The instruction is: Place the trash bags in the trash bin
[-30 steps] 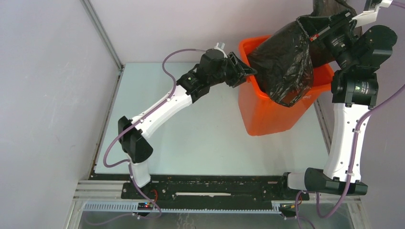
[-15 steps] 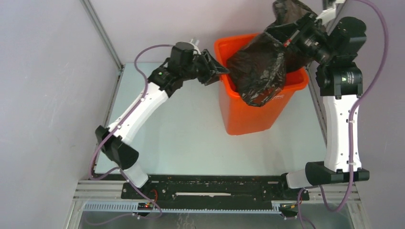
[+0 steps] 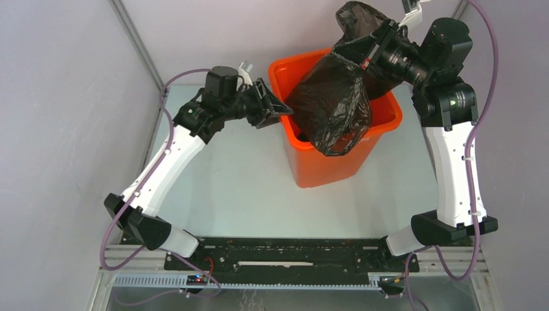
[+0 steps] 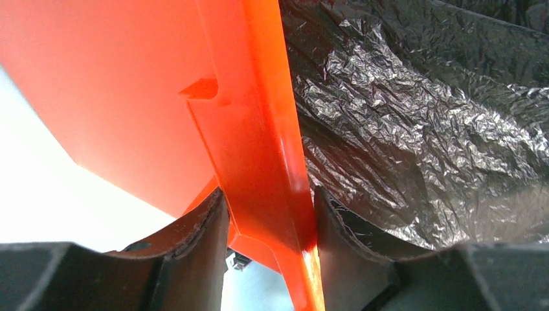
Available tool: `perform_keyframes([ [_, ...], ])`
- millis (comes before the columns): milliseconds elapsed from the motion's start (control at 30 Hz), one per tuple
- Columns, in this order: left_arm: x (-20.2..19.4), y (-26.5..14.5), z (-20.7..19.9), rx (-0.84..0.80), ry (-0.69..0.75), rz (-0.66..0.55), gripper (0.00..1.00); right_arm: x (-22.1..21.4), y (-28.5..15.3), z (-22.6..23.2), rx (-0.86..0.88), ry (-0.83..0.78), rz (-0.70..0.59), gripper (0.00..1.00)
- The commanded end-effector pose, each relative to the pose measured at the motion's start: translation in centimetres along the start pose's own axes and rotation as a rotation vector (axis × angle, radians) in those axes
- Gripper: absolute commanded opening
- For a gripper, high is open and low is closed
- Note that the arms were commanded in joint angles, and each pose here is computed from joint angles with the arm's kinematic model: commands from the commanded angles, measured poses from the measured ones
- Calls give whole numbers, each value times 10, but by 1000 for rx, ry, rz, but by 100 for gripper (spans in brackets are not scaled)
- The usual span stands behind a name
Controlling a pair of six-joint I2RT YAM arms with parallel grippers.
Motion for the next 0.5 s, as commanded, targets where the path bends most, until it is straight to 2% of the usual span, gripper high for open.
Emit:
perform_keyframes([
  [0,6,-38,-10,-67,145,-15,41,3,-10,14,10,-53,-23,0],
  [100,12,-57,-22,-82,216,-58,60,6,-10,13,0,-75,-37,0],
  [200,14,-78,-38,-110,269,-109,72,12,-10,10,-14,-86,-52,0],
  [367,9,-120,-56,-176,290,-205,84,7,-2,12,3,-62,-33,0],
  [467,-1,-147,-84,-284,353,-274,88,2,4,17,14,-56,-24,0],
])
Point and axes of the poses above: each gripper's point midway between its finger pads, its own y axis out along the fingers, its own z axis along the line the jaws close on, x = y × z, the point moved 1 cm from there along -y, back along the fingers, and after that the axes turned 9 degrees about -y, right-handed, at the moved point
